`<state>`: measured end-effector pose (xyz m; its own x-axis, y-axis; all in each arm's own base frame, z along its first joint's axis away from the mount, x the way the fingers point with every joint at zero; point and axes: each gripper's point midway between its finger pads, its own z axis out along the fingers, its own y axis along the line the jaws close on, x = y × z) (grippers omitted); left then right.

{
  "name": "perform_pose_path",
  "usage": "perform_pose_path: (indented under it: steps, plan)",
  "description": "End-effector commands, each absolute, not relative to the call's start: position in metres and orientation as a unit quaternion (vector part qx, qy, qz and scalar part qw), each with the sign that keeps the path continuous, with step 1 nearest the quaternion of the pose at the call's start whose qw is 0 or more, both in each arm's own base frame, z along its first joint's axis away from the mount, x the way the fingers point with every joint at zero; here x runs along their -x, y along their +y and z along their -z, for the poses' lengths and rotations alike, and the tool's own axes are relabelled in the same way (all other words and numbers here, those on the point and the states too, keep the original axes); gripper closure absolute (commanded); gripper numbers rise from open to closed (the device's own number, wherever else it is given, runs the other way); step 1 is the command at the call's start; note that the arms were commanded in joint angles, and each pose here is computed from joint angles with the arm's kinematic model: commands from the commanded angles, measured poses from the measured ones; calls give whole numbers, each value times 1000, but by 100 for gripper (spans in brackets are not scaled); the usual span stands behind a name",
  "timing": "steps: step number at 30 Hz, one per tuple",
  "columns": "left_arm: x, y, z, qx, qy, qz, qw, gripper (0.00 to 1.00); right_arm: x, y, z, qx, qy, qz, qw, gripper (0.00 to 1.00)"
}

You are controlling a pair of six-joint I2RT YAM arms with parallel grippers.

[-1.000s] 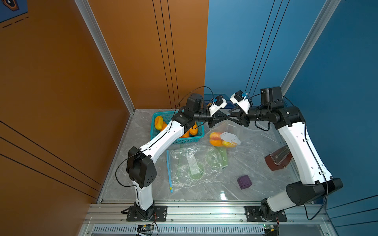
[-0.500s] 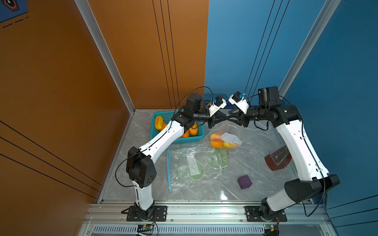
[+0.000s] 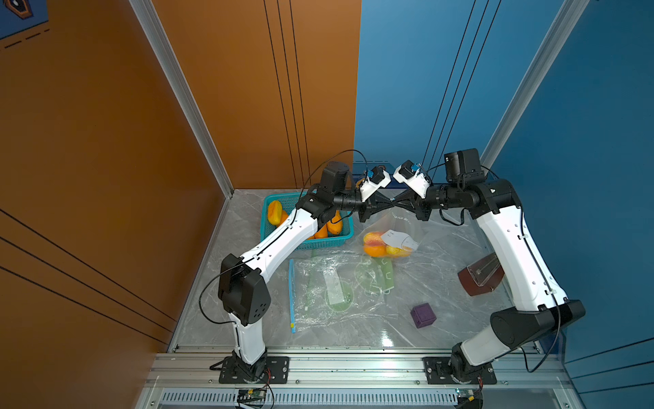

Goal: Place the mango in a zip-top bag and seal the zipper
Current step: Zip the zipper on the zipper food storage bag.

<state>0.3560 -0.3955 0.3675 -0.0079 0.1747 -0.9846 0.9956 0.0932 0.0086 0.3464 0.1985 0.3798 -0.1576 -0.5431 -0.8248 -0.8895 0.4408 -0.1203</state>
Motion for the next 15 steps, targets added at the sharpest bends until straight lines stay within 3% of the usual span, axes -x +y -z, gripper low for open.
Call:
perform_pose_path:
  steps: [1,15]
  plan:
    - [-355,-388,-399,-516,544,426,507,100,-337,190,-385,492,739,-174,426,99]
    - [-375,-388,-394,-495,565,429,502,100,-340,159,-370,480,769,-88,413,100]
